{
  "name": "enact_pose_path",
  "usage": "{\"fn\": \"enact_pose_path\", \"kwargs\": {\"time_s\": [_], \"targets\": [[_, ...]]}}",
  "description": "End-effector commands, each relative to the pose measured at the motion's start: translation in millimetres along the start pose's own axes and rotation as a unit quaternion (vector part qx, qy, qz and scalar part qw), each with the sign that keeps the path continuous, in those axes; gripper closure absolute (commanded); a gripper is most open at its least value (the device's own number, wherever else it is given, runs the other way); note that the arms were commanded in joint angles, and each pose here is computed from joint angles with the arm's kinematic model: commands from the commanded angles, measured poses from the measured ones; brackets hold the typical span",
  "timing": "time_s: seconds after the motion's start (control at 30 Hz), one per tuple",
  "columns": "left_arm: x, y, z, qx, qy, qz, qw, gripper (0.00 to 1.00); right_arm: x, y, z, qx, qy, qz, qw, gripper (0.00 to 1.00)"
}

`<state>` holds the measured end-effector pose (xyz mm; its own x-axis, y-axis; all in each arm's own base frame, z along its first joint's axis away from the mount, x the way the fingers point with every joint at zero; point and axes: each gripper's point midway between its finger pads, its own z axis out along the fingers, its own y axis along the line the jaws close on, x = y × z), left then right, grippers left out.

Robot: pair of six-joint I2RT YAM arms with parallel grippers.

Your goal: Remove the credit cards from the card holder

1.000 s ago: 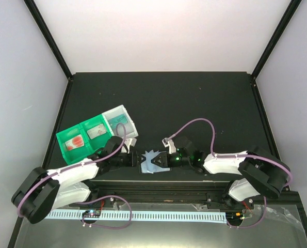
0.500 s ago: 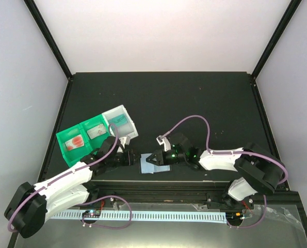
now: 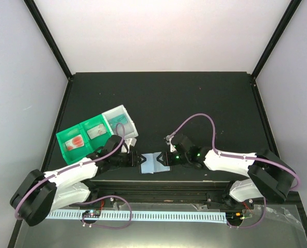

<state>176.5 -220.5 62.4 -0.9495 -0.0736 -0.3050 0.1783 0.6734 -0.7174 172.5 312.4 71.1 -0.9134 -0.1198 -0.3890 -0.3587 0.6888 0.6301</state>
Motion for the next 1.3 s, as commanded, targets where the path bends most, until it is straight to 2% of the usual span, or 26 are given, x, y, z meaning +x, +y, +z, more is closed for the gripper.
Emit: {"fn": "enact_pose_path", "kwargs": {"time_s": [0.0, 0.4, 0.6, 1.27], "targets": [[3, -5, 8, 0.018, 0.014, 0.016, 1.000, 0.63, 3, -32, -4, 0.079, -0.008, -0.006, 0.997, 0.65], [20, 16, 22, -0.005, 0.049, 0.013, 0.999, 0.68, 8, -39, 5, 0.083, 0.006, 0.017, 0.996, 0.63], [22, 13, 21, 0.000, 0.051, 0.021, 0.998, 0.68, 15, -48, 13, 0.096, 0.019, 0.026, 0.995, 0.63], [22, 9, 23, -0.001, 0.049, 0.028, 0.998, 0.70, 12, -21, 13, 0.021, 0.013, 0.011, 1.000, 0.61]]}}
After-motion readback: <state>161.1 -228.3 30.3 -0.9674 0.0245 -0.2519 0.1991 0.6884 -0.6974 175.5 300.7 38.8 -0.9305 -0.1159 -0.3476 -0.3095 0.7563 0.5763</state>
